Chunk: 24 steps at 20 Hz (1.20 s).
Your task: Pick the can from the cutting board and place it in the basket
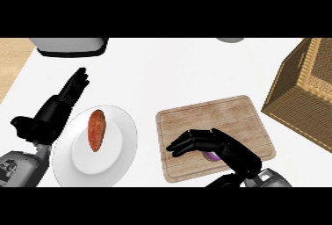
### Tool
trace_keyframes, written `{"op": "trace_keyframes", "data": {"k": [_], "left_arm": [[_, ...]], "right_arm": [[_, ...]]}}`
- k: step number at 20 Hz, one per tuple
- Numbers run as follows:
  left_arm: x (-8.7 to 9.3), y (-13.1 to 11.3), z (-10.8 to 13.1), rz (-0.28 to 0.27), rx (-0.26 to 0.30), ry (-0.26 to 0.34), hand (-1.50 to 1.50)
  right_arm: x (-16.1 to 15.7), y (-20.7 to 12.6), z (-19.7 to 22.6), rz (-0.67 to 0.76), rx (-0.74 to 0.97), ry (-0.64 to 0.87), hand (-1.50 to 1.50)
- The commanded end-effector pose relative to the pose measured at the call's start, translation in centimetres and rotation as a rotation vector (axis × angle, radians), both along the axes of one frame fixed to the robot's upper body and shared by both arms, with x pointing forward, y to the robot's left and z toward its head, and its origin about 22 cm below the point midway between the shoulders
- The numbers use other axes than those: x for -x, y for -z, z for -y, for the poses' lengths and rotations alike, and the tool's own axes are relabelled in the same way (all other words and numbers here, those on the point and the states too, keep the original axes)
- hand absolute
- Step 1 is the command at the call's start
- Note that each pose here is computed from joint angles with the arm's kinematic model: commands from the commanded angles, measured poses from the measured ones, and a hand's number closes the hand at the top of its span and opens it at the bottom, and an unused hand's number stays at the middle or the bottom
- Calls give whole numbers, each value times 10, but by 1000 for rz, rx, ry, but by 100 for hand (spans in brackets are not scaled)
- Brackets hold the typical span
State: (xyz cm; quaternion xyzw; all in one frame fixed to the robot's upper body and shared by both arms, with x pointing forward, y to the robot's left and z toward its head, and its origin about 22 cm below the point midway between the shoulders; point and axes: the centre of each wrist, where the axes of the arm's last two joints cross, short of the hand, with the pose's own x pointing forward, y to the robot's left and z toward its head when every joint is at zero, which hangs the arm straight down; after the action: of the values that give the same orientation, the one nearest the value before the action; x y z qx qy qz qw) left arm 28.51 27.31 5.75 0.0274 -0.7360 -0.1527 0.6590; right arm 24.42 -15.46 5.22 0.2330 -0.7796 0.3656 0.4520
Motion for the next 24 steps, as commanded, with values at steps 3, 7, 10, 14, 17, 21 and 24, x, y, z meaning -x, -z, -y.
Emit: {"op": "trace_keyframes", "data": {"k": [3, 7, 10, 14, 17, 21, 24], "left_arm": [[12, 1, -7, 2, -19, 15, 0], [6, -1, 11, 21, -7, -4, 0], [14, 17, 4, 6, -8, -2, 0], [2, -1, 7, 12, -8, 15, 0], [-1, -3, 7, 28, 2, 23, 0], [7, 11, -10, 23, -5, 28, 0], [4, -7, -14, 28, -18, 22, 0]], "right_arm": [[18, -37, 23, 228, 239, 251, -150], [13, -94, 46, 386, 392, 404, -150], [15, -122, 41, 460, 625, 444, -150], [20, -146, 49, 388, 916, 291, -150], [19, -172, 59, 330, 992, 206, -150], [21, -198, 80, 269, 1017, 139, -150], [25, -203, 88, 235, 1005, 170, -150]]}}
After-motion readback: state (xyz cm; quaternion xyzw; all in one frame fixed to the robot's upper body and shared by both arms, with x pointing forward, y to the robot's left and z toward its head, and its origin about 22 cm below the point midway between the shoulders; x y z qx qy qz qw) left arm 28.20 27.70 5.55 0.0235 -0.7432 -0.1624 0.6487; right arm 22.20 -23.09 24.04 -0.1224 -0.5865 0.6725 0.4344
